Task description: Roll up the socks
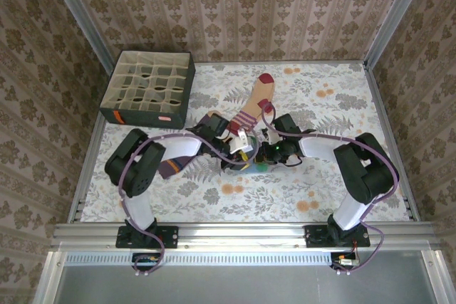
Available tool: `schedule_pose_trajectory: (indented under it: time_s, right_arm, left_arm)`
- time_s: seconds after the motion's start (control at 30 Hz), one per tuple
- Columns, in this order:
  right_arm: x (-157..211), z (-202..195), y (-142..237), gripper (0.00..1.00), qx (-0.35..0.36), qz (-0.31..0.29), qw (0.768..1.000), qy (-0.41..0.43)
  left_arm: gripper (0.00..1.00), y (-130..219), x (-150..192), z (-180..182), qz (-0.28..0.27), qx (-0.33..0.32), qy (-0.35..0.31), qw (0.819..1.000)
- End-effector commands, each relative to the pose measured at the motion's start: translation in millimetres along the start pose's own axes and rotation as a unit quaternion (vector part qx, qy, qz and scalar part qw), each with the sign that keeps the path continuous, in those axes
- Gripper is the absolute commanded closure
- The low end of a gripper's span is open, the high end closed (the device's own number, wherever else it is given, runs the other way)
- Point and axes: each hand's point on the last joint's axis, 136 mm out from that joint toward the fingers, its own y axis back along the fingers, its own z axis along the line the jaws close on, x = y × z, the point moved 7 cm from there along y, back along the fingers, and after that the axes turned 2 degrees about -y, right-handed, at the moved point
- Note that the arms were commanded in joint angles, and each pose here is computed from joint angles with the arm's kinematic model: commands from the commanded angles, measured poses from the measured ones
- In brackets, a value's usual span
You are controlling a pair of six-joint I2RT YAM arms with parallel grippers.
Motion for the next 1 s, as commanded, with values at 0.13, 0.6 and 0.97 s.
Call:
schedule_pose_trajectory:
  time_s: [0.13,0.6,0.97]
  right_arm:
    - [45.6,-55.9,-13.5,0.98,0.143,0.077,0.984,-0.071]
    - [42.8,-50.7,-10.0,0.98,0.141,0.083,0.984,-0.066]
    - [39.6,-36.3,-4.6,0.9,0.095,0.089,0.991,-0.041]
  left_arm:
    - [0.74,21.6,-4.7,-21.3,-0.006,-0.12,-0.139,0.983]
    - [0.59,-15.5,-2.8,-38.7,0.099,-0.216,-0.293,0.926]
    - [0.77,-44.2,25.5,-30.2,0.193,-0.144,-0.234,0.942]
